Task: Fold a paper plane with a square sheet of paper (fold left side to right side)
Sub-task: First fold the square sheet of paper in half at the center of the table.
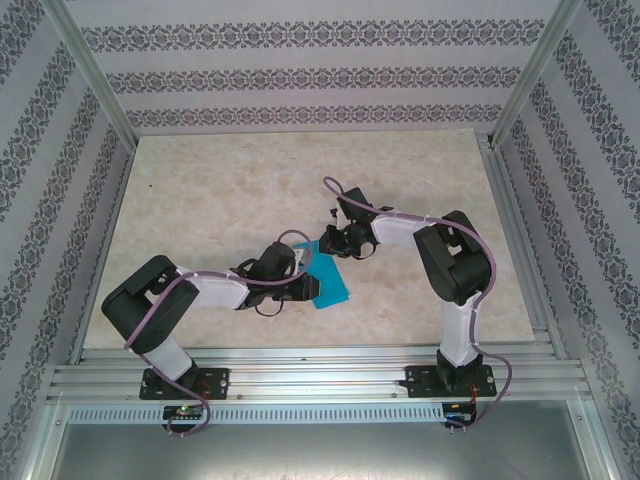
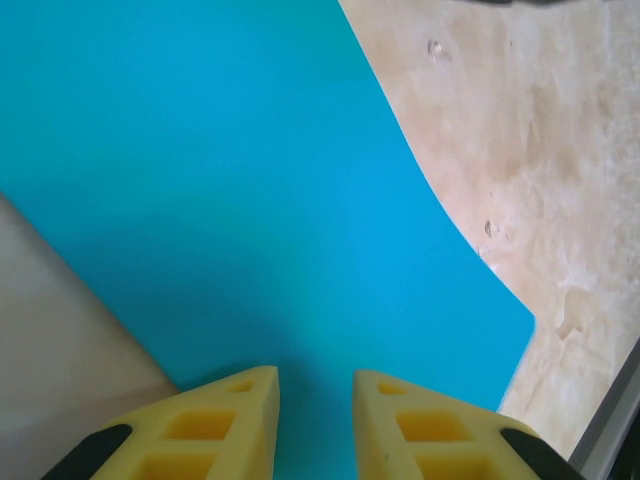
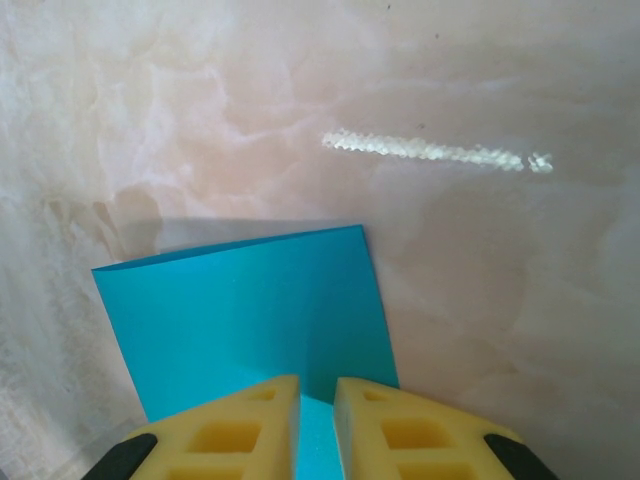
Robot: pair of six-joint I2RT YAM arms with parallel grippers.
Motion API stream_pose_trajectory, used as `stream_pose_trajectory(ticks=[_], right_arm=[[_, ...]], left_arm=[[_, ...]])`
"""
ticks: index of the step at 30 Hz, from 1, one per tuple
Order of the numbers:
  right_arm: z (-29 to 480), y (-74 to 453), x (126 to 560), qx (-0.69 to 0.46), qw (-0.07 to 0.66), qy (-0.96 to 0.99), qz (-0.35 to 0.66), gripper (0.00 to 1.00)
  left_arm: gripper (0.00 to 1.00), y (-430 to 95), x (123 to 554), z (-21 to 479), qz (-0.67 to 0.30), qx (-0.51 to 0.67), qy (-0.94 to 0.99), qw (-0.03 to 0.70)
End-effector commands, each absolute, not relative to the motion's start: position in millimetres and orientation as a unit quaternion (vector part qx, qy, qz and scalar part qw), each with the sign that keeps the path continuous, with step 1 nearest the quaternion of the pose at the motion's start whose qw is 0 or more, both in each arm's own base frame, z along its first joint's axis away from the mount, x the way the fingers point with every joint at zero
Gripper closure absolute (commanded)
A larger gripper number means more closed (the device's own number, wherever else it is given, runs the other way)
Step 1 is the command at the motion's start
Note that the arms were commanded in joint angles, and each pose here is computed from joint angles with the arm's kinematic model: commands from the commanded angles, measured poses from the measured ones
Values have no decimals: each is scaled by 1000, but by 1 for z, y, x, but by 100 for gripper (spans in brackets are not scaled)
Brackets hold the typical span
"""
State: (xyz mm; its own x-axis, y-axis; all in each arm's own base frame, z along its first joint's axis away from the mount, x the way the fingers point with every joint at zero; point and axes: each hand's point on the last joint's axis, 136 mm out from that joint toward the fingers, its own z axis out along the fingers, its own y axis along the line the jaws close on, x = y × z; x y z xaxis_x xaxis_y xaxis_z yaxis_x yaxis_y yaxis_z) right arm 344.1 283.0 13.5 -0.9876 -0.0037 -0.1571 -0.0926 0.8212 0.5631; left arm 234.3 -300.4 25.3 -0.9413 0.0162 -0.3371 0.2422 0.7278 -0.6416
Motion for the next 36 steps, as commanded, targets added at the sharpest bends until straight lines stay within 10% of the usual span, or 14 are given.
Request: stream_pose_trajectory(ticks=[1, 21, 36], right_arm=[[-20, 262, 335, -16, 46, 968, 247, 81], [-21, 264, 335, -15, 43, 967, 249, 81], [-18, 265, 336, -19, 44, 967, 249, 81]], left_arm=[[73, -296, 208, 18, -347, 100, 924, 127], [73, -323, 179, 24, -360, 158, 912, 114], [72, -260, 280, 84, -377, 43, 900, 215]])
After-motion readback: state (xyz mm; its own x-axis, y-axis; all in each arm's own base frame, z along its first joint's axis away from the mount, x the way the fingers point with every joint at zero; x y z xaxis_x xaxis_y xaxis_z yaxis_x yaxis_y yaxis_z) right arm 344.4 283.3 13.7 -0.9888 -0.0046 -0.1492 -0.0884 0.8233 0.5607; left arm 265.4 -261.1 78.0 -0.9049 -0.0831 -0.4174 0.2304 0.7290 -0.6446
